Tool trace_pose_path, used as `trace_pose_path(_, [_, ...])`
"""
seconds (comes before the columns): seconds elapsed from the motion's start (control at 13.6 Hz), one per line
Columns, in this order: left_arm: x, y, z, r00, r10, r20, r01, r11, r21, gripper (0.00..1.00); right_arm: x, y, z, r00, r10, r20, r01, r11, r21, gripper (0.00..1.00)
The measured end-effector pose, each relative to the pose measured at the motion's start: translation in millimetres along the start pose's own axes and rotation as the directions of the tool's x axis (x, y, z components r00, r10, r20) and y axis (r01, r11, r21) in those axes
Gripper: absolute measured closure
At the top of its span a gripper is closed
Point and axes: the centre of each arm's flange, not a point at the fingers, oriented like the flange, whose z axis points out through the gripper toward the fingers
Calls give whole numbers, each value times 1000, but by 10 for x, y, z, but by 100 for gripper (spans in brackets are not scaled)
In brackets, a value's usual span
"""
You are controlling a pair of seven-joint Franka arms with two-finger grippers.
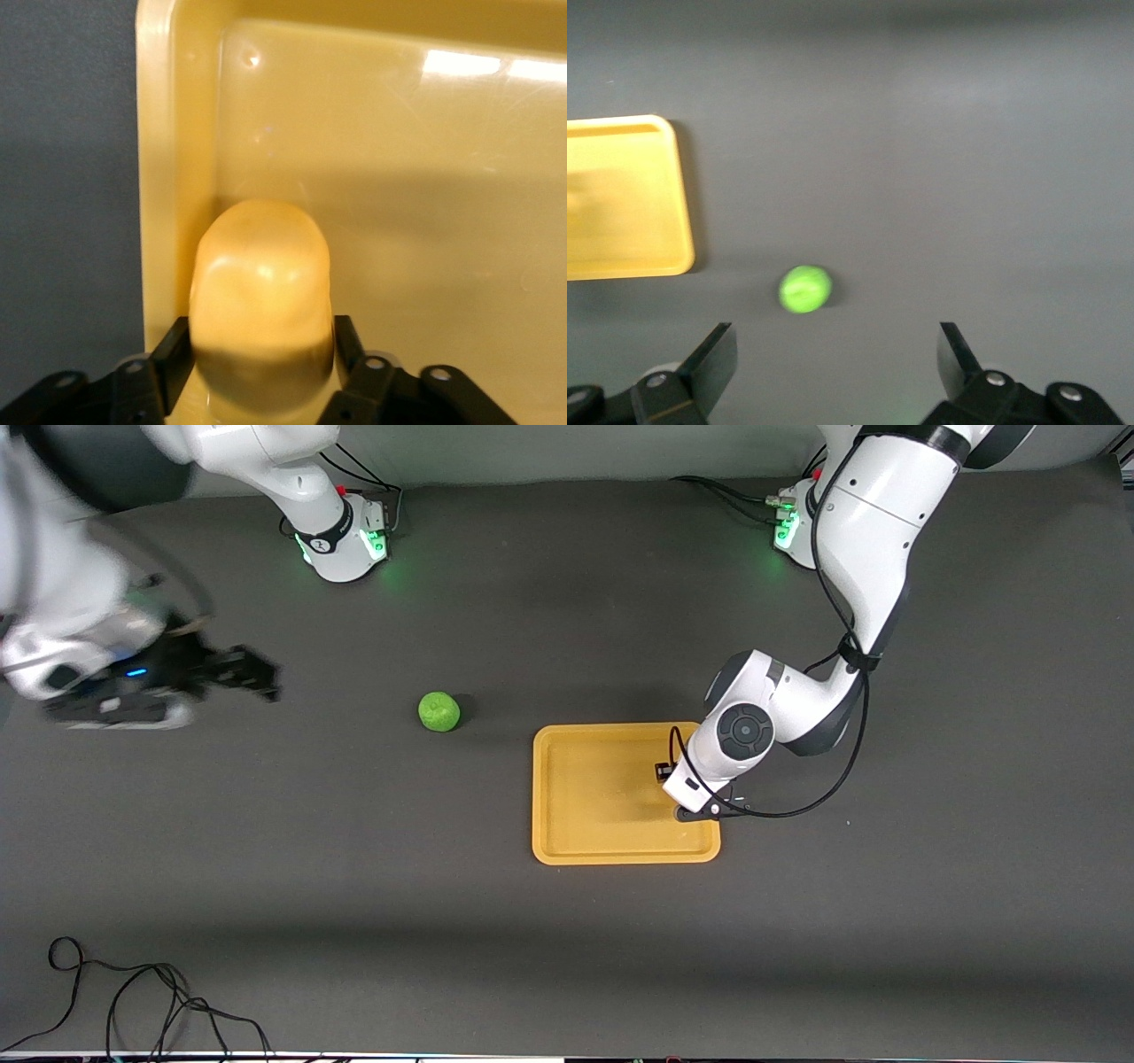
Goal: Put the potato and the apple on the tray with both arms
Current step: 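Carry the potato onto the tray while the right gripper moves out, then release the potato on the tray while the right gripper nears the apple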
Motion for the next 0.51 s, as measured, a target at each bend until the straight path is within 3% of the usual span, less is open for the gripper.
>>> trace_pose_path(0.15, [52,2,-93,1000,-3,-17,3,1000,-8,2,-300,-486,68,1000,-31,4,31,1000,-5,0])
trace_pose_path(0.37, [217,-183,-582,998,-36,-53,36,999,-6,0,-758,-637,248,997,-77,-17,77,997,11,0])
trace_pose_path(0.51, [290,-498,-1313,995,-62,-80,63,998,10,0,-1043,-670,425,996,-85,-29,86,996,21,0])
